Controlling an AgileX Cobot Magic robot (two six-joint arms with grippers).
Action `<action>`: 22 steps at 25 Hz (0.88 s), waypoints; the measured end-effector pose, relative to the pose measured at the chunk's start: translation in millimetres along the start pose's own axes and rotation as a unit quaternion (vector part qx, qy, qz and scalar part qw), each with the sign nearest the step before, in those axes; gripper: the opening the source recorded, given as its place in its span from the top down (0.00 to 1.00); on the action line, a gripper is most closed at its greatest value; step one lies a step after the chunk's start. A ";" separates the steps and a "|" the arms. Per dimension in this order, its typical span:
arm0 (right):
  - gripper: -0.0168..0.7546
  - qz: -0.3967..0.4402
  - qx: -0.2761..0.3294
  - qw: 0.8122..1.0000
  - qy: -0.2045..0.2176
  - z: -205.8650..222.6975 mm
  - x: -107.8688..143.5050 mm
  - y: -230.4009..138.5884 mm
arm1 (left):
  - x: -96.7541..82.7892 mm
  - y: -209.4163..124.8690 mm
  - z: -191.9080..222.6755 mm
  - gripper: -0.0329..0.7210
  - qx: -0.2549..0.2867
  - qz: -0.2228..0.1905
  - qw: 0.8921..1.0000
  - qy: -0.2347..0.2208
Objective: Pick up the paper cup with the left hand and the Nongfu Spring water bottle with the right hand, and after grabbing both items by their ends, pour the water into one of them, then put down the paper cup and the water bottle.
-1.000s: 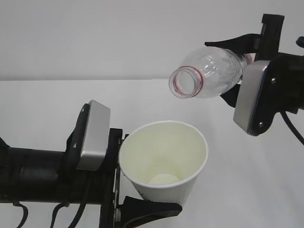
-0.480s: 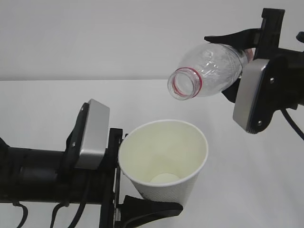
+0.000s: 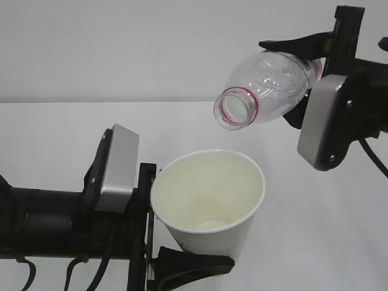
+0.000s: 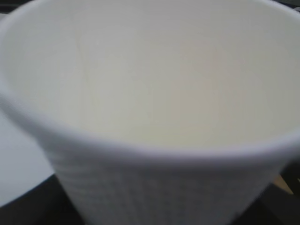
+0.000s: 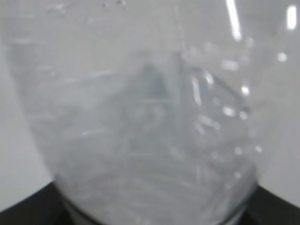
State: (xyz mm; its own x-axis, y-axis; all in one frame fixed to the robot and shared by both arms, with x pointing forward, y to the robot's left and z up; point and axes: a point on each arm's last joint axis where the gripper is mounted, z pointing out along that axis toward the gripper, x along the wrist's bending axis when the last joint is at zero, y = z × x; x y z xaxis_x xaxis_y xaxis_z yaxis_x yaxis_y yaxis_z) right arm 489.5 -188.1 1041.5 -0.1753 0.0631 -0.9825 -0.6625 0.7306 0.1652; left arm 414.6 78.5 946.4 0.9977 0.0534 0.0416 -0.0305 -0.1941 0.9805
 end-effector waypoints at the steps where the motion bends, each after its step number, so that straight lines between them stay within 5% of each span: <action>1: 0.40 -0.005 0.000 1.000 0.000 0.0 0.0 0.0 | 0.0 0.0 0.0 0.23 0.000 -0.001 1.000 0.000; 22: 0.40 -0.028 0.002 1.000 -0.005 0.0 -0.9 -0.3 | 0.0 0.4 0.0 0.23 -0.002 -0.005 1.000 0.000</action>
State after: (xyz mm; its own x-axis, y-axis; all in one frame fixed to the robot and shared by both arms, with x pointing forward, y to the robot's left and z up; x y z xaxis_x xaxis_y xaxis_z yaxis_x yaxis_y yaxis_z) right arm 489.9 -188.4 1042.4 -0.1314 0.0292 -0.9909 -0.6679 0.7360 0.1102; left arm 414.6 78.4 946.7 0.9980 0.0551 0.0324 -0.0214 -0.1897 0.9816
